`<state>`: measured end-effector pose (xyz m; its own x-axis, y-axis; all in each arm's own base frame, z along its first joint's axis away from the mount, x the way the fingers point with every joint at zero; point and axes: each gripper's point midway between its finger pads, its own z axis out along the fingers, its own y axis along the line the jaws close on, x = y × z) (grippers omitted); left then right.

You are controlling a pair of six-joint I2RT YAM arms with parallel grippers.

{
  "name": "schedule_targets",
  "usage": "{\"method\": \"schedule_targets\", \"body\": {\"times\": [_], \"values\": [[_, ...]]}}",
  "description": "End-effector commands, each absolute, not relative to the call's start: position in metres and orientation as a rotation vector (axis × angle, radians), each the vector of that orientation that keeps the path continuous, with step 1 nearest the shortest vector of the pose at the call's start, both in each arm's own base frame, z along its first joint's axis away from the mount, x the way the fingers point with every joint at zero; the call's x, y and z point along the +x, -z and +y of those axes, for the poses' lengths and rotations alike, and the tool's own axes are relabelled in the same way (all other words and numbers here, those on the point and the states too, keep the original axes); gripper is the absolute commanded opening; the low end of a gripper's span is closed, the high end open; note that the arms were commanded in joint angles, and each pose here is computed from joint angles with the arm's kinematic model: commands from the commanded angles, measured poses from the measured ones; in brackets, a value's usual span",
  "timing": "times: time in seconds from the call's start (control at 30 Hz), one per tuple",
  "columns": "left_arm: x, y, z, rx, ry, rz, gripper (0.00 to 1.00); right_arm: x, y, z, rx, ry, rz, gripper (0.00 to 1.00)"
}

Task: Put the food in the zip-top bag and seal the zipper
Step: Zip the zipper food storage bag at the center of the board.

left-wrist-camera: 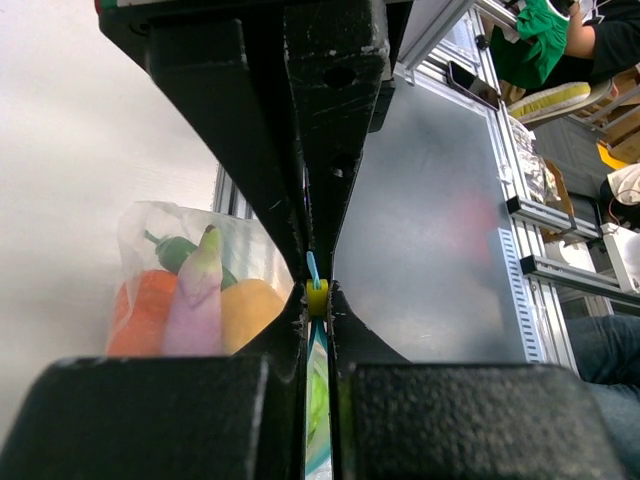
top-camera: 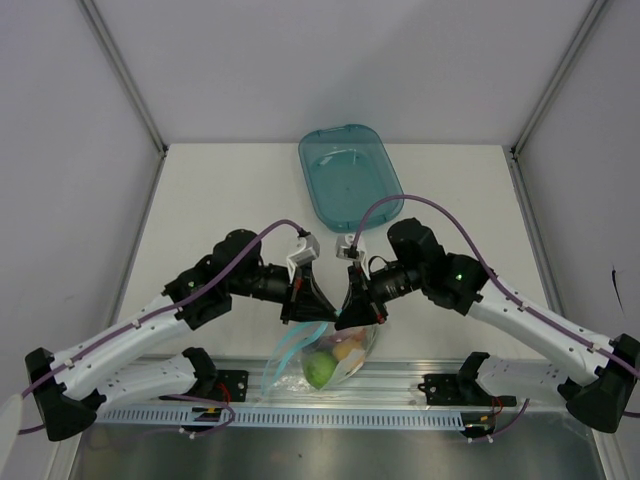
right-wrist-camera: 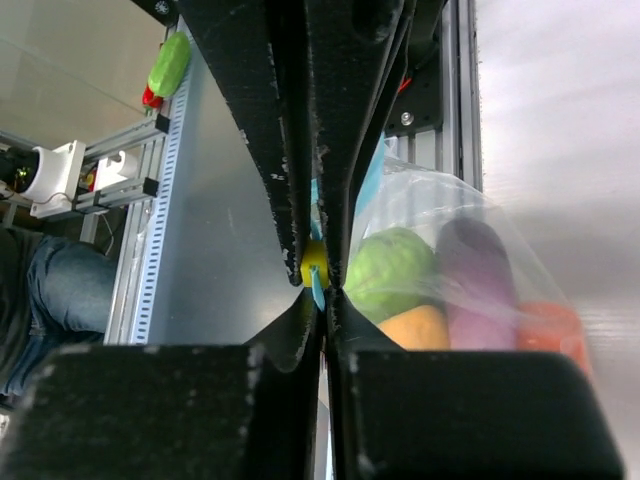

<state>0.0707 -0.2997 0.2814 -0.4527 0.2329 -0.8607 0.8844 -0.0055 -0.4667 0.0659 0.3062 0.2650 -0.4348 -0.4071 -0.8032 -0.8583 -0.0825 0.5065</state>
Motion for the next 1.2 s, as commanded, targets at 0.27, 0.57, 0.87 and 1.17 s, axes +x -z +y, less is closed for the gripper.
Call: {"method": "schedule_targets", "body": {"times": [0.27, 0.57, 0.87, 1.17], "values": [[0.075, -0.275, -0.299, 1.165, 1.483, 1.750, 0.01, 0.079, -0.295, 0.315, -1.217, -1.549, 1.702, 0.00], [0.077, -0.266, -0.295, 1.149, 1.449, 1.810, 0.01, 0.106, -0.330, 0.311, -0.753, -1.581, 1.598, 0.00], [0.071, -0.262, -0.293, 1.171, 1.467, 1.817, 0.01, 0.127, -0.340, 0.291, -0.511, -1.525, 1.604, 0.00], [0.066, -0.249, -0.283, 1.168, 1.447, 1.869, 0.01, 0.139, -0.348, 0.262, -0.395, -1.445, 1.613, 0.00]]}}
